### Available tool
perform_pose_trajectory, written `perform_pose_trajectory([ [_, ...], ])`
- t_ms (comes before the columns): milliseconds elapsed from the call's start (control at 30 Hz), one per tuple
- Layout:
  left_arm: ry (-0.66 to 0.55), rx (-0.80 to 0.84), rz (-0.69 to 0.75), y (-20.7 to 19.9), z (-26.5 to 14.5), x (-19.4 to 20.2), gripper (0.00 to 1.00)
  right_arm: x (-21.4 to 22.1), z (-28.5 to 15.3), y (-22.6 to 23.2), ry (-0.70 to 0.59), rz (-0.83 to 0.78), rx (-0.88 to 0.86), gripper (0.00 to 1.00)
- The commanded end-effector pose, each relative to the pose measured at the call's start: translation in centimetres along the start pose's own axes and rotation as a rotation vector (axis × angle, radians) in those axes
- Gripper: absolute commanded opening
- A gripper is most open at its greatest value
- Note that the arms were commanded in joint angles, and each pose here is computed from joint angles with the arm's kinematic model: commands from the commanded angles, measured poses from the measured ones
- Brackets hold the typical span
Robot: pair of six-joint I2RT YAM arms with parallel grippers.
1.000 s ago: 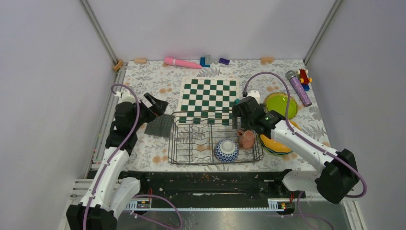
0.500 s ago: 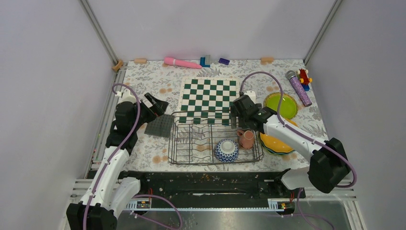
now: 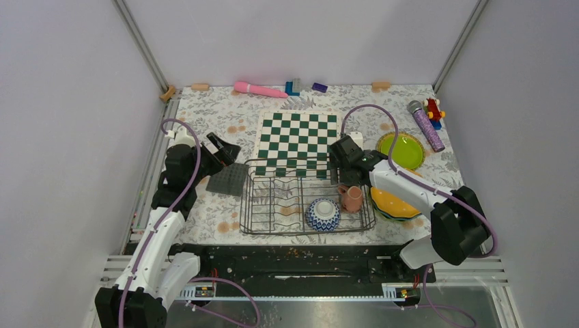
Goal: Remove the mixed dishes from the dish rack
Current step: Pick up the cup from the dish rack.
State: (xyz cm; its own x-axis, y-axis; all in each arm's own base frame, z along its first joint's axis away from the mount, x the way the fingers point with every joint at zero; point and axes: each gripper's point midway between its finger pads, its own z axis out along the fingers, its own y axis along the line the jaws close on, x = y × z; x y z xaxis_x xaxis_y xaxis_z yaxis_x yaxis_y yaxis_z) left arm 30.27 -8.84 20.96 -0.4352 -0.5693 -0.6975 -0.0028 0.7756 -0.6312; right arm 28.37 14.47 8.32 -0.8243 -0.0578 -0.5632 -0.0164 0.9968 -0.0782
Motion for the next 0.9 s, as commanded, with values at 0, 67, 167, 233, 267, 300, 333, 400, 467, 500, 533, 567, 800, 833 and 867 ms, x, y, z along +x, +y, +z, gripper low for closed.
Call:
perform_pose_trajectory([
  [0, -0.031, 0.024, 0.016, -0.7, 0.0, -0.9, 0.99, -1.8, 0.2, 0.5, -0.047, 0.064, -0.001, 0.84],
  [67, -0.03, 0.023, 0.016, -0.6, 0.1, -0.9, 0.99, -1.8, 0.4, 0.4, -0.047, 0.079, 0.001, 0.82],
  [167, -0.028, 0.023, 0.014, -0.6, 0.1, -0.8, 0.99, -1.7, 0.6, 0.2, -0.049, 0.095, 0.009, 0.79],
  [233, -0.025, 0.024, 0.014, -0.6, 0.1, -0.8, 0.99, -1.7, 0.7, 0.0, -0.054, 0.104, 0.018, 0.76],
  [267, -0.024, 0.026, 0.012, -0.7, 0.2, -0.8, 0.99, -1.7, 0.7, -0.1, -0.056, 0.106, 0.023, 0.75],
  [300, -0.022, 0.026, 0.011, -0.7, 0.2, -0.7, 0.99, -1.7, 0.7, -0.2, -0.057, 0.107, 0.025, 0.74],
  [333, -0.022, 0.028, 0.012, -0.7, 0.2, -0.7, 0.99, -1.6, 0.7, -0.3, -0.056, 0.109, 0.029, 0.73],
  [400, -0.021, 0.028, 0.012, -0.7, 0.2, -0.7, 0.99, -1.6, 0.6, -0.3, -0.058, 0.111, 0.027, 0.65],
  [467, -0.02, 0.03, 0.012, -0.7, 0.2, -0.7, 0.99, -1.6, 0.4, -0.3, -0.063, 0.115, 0.019, 0.58],
  [500, -0.02, 0.03, 0.012, -0.7, 0.2, -0.7, 0.99, -1.6, 0.3, -0.3, -0.064, 0.115, 0.015, 0.54],
  [533, -0.021, 0.031, 0.012, -0.7, 0.1, -0.7, 0.99, -1.5, 0.1, -0.4, -0.066, 0.118, 0.01, 0.5],
  [567, -0.02, 0.031, 0.012, -0.7, 0.1, -0.7, 0.99, -1.5, 0.0, -0.3, -0.069, 0.118, 0.005, 0.45],
  [800, -0.019, 0.035, 0.011, -0.8, 0.1, -0.7, 0.99, -1.4, -1.1, 1.0, -0.083, 0.079, -0.119, 0.23],
  [833, -0.018, 0.035, 0.01, -0.8, 0.2, -0.7, 0.99, -1.4, -1.3, 1.3, -0.088, 0.07, -0.143, 0.2],
  [867, -0.019, 0.036, 0.01, -0.8, 0.2, -0.7, 0.99, -1.5, -1.5, 1.5, -0.096, 0.061, -0.162, 0.17],
])
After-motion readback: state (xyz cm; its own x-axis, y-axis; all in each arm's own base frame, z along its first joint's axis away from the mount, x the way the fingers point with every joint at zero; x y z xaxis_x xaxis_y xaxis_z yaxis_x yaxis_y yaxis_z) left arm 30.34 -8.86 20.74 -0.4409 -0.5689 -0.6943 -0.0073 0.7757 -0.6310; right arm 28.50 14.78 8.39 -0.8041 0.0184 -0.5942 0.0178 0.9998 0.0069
